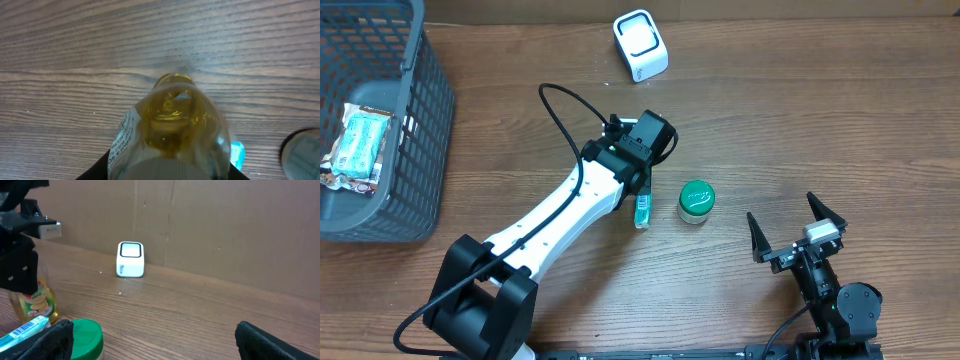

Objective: Scan the item barcode
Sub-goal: 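Carry the Vim bottle to the table and stand it left of the Kleenex pack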

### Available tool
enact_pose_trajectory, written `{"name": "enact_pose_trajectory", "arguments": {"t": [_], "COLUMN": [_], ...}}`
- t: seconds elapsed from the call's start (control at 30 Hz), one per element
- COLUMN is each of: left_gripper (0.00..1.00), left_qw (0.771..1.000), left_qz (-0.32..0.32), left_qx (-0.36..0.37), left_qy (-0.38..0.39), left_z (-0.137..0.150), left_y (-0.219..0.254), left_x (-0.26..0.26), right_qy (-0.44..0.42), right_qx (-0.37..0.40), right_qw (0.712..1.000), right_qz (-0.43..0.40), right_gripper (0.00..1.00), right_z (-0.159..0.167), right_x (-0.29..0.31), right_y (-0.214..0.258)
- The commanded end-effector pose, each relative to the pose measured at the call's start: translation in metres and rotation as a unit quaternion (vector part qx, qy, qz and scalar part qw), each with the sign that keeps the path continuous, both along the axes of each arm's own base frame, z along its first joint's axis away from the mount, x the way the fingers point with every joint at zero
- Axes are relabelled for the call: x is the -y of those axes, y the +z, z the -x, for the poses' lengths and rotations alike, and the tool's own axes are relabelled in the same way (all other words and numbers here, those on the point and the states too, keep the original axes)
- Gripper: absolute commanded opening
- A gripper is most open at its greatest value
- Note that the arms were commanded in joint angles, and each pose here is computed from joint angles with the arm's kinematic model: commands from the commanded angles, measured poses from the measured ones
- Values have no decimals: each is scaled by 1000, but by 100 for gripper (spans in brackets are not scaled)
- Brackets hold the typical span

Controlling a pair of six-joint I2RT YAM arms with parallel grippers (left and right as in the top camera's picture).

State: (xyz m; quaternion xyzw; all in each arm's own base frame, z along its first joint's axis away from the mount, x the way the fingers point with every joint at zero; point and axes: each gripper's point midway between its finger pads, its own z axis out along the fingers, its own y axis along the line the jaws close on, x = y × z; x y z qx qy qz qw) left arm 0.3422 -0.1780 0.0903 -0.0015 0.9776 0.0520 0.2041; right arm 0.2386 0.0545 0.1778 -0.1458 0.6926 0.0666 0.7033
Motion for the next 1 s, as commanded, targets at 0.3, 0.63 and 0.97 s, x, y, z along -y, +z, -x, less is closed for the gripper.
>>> {"name": "enact_pose_trajectory", "arguments": {"t": [0.3,0.63,0.97], "left_gripper": [68,75,75], "left_qw": [1000,999,995], "left_qz": [-2,-7,-27], "left_qx": [19,32,49], "left_qy": [6,-29,-88], "left_z": [-5,-15,-24], "left_y": [5,36,142], "left_x": [-4,3,-8], "right_qy": [0,0,0], "right_qx": [0,0,0], "right_qw": [1000,1000,1000], "right_qz": [-3,-3,-3], "right_gripper": [100,100,100], "right_z": [0,0,0], "right_x": [0,0,0], "right_y": [-2,-2,-2]}}
